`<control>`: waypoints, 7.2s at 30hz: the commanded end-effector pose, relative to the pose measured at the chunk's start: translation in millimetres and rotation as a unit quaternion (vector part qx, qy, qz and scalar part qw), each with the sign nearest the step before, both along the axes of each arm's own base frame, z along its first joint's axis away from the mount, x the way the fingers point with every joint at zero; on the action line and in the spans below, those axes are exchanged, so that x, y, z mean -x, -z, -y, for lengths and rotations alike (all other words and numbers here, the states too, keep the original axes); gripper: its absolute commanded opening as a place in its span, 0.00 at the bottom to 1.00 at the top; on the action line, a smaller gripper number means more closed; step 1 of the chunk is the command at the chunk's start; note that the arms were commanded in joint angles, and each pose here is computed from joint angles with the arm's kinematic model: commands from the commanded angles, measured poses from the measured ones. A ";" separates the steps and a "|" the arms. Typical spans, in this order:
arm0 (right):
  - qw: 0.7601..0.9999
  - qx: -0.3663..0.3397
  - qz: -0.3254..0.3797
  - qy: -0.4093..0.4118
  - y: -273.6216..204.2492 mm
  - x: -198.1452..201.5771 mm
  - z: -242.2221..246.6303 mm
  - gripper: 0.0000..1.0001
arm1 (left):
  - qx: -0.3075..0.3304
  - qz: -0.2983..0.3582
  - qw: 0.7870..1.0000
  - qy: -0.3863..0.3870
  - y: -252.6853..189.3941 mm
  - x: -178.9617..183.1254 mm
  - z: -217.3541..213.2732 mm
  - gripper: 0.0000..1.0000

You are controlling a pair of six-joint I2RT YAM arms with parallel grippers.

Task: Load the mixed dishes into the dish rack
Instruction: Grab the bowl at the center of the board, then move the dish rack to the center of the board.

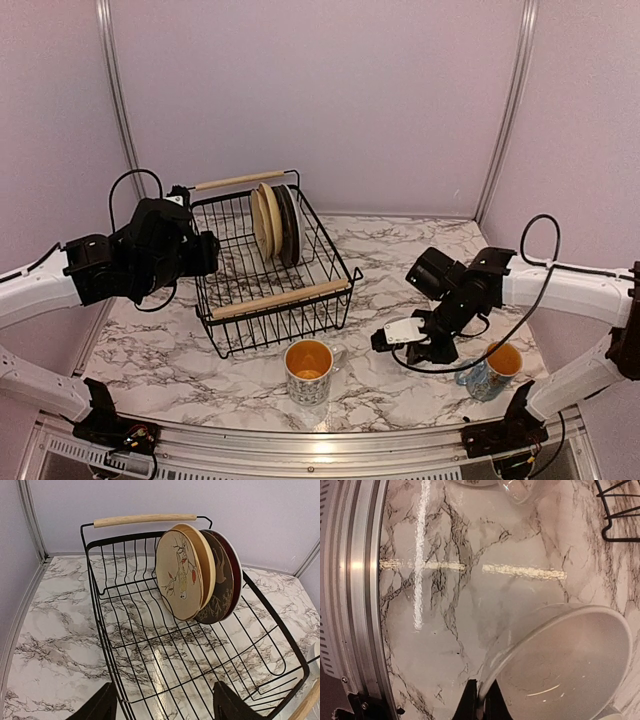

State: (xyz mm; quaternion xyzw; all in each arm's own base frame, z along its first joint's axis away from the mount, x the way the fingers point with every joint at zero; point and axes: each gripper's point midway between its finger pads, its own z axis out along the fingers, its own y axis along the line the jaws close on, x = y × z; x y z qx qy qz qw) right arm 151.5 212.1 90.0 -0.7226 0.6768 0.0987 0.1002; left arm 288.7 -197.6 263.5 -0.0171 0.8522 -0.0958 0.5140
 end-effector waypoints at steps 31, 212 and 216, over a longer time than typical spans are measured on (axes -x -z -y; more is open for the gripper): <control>0.812 -0.524 -0.249 0.062 -302.2 -134.7 -219.4 0.00 | -0.043 0.012 0.992 -0.115 -54.2 -23.2 -73.5 0.67; 0.743 -0.430 -0.420 0.293 -142.1 -142.0 -311.7 0.00 | 0.003 -0.247 0.969 -0.010 94.0 -44.3 41.2 0.00; 0.727 -0.407 -0.440 0.337 -116.9 -141.3 -310.7 0.00 | 0.002 -0.251 0.968 -0.006 98.0 -41.7 45.0 0.00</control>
